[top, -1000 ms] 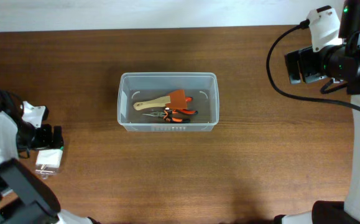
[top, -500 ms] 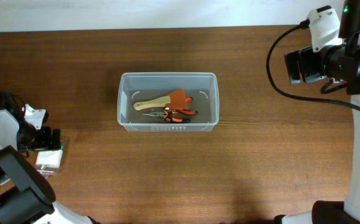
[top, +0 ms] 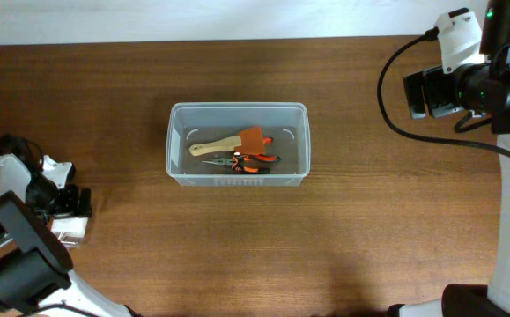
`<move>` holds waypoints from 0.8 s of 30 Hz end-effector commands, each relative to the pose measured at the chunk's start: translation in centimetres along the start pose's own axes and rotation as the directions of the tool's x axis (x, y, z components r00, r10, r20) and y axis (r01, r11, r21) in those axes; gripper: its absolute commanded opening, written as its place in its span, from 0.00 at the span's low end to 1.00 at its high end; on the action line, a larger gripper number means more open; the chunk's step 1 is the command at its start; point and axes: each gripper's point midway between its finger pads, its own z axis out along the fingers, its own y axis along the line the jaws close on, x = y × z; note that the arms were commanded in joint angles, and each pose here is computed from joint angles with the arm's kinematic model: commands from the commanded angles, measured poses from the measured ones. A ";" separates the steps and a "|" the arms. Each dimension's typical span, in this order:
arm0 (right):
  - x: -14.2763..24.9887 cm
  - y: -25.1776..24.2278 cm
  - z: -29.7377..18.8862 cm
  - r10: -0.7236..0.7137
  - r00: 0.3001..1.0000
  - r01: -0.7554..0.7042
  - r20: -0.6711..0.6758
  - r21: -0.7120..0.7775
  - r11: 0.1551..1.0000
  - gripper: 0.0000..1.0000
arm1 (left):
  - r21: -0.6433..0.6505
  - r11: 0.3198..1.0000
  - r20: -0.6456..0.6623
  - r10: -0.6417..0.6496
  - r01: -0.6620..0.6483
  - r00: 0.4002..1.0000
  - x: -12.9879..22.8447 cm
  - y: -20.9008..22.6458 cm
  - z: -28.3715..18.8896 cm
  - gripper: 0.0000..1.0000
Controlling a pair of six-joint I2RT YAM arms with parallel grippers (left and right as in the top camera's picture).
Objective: Pack container
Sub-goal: 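Lower the left gripper and grasp the clear case of colored bits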
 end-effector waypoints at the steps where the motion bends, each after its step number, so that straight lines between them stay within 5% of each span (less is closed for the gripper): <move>1: 0.2 -0.4 0.1 0.010 1.000 -0.010 -0.007 0.011 1.000 0.98 | 0.033 0.999 -0.022 0.013 -0.012 1.000 0.3 -0.4 1.2 0.99; 24: 0.1 -0.3 0.1 0.011 1.000 -0.010 -0.007 0.011 1.000 0.99 | 0.041 0.999 -0.050 0.015 -0.013 0.999 1.8 -1.2 3.5 0.99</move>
